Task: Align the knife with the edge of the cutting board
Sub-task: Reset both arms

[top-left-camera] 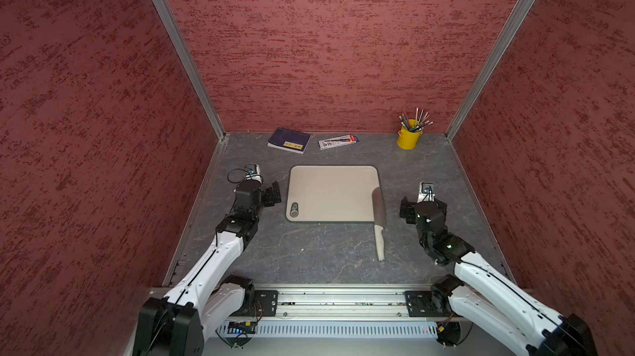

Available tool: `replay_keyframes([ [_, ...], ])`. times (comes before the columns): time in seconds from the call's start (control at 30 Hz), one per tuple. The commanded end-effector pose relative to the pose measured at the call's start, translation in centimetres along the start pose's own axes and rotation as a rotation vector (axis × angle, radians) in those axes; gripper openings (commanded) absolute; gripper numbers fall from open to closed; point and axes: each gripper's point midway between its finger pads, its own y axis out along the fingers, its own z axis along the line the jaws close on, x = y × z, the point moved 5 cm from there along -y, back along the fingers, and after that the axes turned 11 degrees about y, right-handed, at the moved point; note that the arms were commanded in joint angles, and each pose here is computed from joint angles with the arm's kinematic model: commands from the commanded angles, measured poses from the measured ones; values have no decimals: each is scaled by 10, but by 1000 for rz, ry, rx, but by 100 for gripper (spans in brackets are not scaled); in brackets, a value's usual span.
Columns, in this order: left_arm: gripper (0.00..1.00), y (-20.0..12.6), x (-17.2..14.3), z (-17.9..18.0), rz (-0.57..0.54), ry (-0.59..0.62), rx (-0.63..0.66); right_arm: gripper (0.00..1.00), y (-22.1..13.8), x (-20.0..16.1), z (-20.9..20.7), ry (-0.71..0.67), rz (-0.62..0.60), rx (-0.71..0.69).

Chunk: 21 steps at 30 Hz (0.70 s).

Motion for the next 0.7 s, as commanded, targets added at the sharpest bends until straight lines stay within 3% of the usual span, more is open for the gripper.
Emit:
replay_keyframes([
  [0.0, 100, 22, 10, 3, -104, 30, 5, 98, 20, 24, 2, 16, -169, -7],
  [0.13, 100, 47, 1, 6, -111, 67, -4, 98, 51, 6, -15, 100, -212, -101],
  [0.33, 100, 74, -11, 21, -115, 59, -10, 98, 89, 18, -7, 21, -245, 20],
  [0.4, 100, 77, -8, 22, -118, 71, -21, 98, 99, 9, -27, 108, -265, -5],
  [0.5, 100, 78, -16, 24, -192, 72, -7, 98, 107, -1, -20, 93, -196, 100],
  [0.53, 100, 80, -19, 28, -181, 53, -12, 98, 110, -4, -21, 87, -244, 98],
  [0.6, 100, 79, -20, 28, -192, 43, -39, 98, 115, -7, -26, 117, -142, 87],
  [0.67, 100, 78, -29, 25, -229, 57, -61, 98, 124, -4, -29, 127, -130, 76],
])
